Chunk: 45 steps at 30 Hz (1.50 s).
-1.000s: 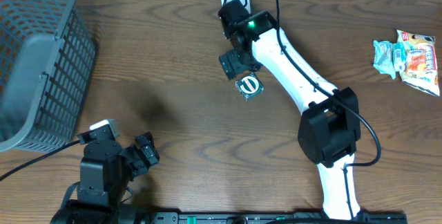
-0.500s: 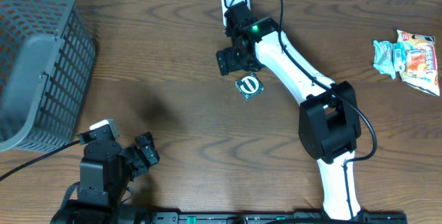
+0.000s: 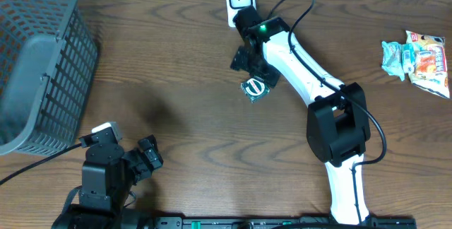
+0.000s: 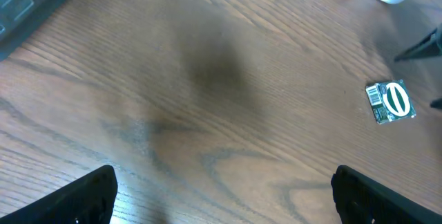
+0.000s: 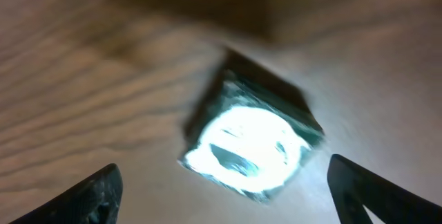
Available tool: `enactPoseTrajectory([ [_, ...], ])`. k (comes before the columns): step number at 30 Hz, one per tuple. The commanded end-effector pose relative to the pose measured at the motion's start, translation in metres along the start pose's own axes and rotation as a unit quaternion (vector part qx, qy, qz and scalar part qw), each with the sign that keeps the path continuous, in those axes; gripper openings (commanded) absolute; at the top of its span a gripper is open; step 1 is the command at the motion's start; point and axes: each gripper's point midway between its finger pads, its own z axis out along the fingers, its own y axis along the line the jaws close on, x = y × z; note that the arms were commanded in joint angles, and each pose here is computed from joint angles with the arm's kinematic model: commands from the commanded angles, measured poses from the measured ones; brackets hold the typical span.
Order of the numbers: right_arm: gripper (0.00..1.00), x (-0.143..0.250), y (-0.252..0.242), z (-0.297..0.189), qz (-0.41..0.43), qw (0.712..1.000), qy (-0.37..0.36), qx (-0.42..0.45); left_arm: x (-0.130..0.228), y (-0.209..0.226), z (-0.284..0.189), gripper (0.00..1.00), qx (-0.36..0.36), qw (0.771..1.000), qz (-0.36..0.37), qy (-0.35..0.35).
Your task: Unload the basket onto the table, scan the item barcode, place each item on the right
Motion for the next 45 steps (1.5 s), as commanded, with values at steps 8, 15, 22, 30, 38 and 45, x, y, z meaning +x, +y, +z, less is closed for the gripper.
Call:
enactPoseTrajectory([
  [8, 0.99, 0.01, -0.018, 0.007, 0.149, 0.988, 0.009, 0.043, -0.001, 0.001, -0.001, 0.98, -0.001, 1.0, 0.0, -0.003],
  [15, 0.99, 0.01, -0.018, 0.026, 0.149, 0.987, 0.014, 0.053, -0.001, 0.001, -0.001, 0.98, -0.001, 1.0, 0.0, -0.003],
  [22, 0.99, 0.016, -0.023, 0.042, 0.15, 0.986, 0.029, 0.071, -0.001, 0.001, -0.001, 0.97, -0.001, 1.0, 0.0, -0.003],
  [30, 0.88, 0.019, -0.022, 0.044, 0.146, 0.986, 0.03, 0.074, -0.001, 0.001, -0.001, 0.98, -0.001, 1.0, 0.0, -0.003],
  [38, 0.88, 0.023, -0.029, 0.052, 0.165, 0.982, 0.036, 0.089, -0.001, 0.001, -0.001, 0.97, -0.001, 1.0, 0.0, -0.003],
  [45, 0.83, 0.031, -0.03, 0.065, 0.164, 0.982, 0.051, 0.082, -0.001, 0.001, -0.001, 0.97, -0.001, 1.0, 0.0, -0.003],
])
